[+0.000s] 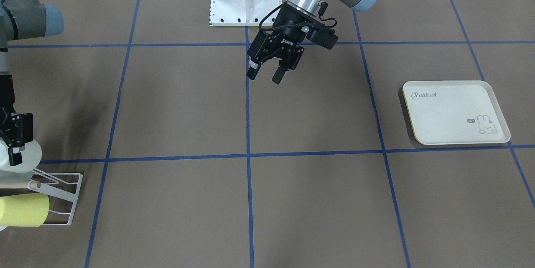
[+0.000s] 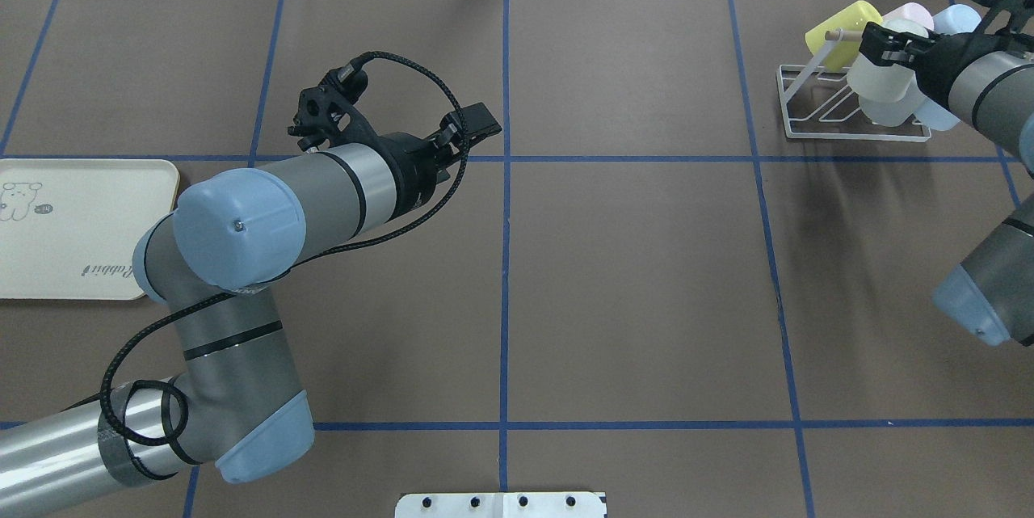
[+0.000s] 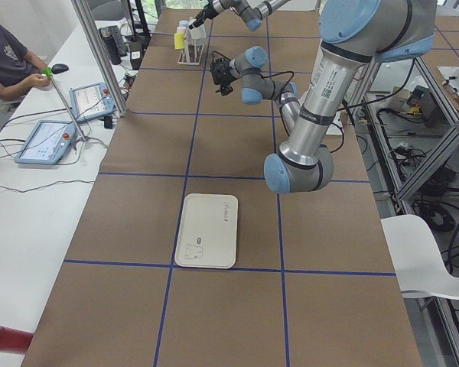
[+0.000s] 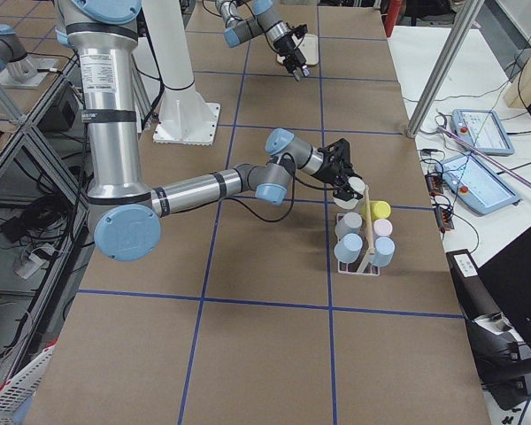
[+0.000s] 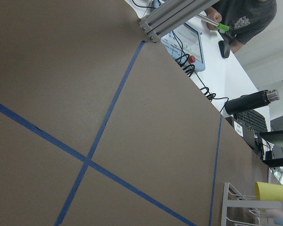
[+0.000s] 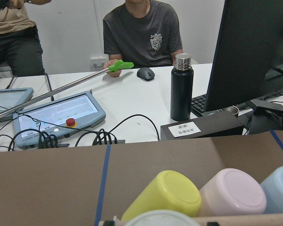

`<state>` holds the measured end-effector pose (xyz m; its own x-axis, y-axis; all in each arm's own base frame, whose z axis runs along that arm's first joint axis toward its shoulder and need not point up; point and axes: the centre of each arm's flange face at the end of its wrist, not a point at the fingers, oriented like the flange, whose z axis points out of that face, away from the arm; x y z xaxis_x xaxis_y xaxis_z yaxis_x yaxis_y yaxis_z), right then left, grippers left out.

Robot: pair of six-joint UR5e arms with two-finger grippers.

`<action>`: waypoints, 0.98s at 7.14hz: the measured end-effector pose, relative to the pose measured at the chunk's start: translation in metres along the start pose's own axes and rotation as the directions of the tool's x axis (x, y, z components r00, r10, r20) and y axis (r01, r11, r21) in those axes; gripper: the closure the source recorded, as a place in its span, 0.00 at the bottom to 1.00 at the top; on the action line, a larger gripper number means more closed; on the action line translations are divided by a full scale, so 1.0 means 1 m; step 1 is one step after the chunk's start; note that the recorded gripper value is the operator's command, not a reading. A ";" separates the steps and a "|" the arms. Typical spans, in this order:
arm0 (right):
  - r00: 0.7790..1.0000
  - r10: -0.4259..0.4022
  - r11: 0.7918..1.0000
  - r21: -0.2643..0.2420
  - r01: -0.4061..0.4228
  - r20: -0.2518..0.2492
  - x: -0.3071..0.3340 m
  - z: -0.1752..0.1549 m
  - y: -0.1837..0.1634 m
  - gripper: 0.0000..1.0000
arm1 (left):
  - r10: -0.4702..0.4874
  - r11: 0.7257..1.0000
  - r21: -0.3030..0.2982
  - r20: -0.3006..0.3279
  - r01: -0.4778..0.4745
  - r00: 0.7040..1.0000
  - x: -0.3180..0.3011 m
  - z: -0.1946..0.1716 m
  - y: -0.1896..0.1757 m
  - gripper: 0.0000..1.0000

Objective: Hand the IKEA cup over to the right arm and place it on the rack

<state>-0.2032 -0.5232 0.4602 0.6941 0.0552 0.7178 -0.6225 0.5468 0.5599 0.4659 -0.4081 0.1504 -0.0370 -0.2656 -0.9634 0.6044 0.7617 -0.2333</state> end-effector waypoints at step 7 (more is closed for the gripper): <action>0.997 -0.012 0.991 -0.133 0.022 0.079 -0.004 0.001 -0.002 0.00 | 0.002 1.000 0.002 -0.001 -0.002 1.000 0.001 -0.001 -0.001 0.00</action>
<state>-0.2053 -0.5255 0.4567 0.6707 -0.0175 0.7415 -0.5530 0.6544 0.5157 0.4646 -0.4086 0.1496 -0.0366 -0.2633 -0.9640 0.6062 0.7611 -0.2309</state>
